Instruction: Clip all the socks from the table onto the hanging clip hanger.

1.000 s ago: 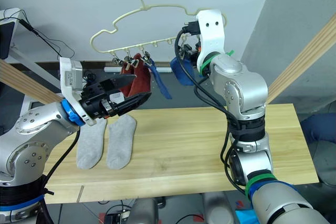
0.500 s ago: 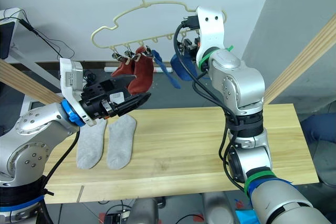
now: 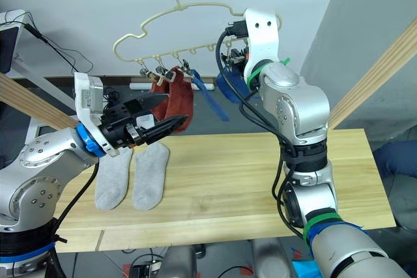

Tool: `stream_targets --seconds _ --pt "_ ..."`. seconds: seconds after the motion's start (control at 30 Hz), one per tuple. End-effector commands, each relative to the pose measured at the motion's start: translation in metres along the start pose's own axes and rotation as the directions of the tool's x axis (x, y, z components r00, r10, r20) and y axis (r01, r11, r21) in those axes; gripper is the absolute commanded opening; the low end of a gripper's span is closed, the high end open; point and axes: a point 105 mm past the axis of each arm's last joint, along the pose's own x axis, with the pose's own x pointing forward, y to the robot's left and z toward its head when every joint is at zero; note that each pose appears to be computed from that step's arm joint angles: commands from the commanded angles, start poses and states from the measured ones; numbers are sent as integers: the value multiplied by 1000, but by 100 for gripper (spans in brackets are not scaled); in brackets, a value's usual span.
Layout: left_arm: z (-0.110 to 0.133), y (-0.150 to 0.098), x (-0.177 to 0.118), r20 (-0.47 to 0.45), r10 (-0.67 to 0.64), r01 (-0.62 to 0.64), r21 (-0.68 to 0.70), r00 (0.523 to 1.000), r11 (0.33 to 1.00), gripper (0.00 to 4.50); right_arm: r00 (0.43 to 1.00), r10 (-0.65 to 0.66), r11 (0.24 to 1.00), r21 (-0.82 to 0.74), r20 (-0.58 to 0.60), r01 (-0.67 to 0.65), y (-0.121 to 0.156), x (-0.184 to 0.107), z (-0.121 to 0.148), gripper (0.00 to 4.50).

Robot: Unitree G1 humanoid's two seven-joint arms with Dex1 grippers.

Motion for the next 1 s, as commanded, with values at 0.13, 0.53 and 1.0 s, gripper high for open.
stream_targets --seconds 0.13,0.53,1.0 --pt "7 -8 0 22 -20 19 42 1000 999 401 998 49 999 4 30 -49 11 -14 5 271" --pt "6 -10 3 22 -39 38 35 999 999 401 999 39 999 -4 15 -39 17 -31 1 372" --pt "4 -10 5 23 -42 41 34 999 999 401 997 -25 1000 0 69 25 11 -27 21 372"
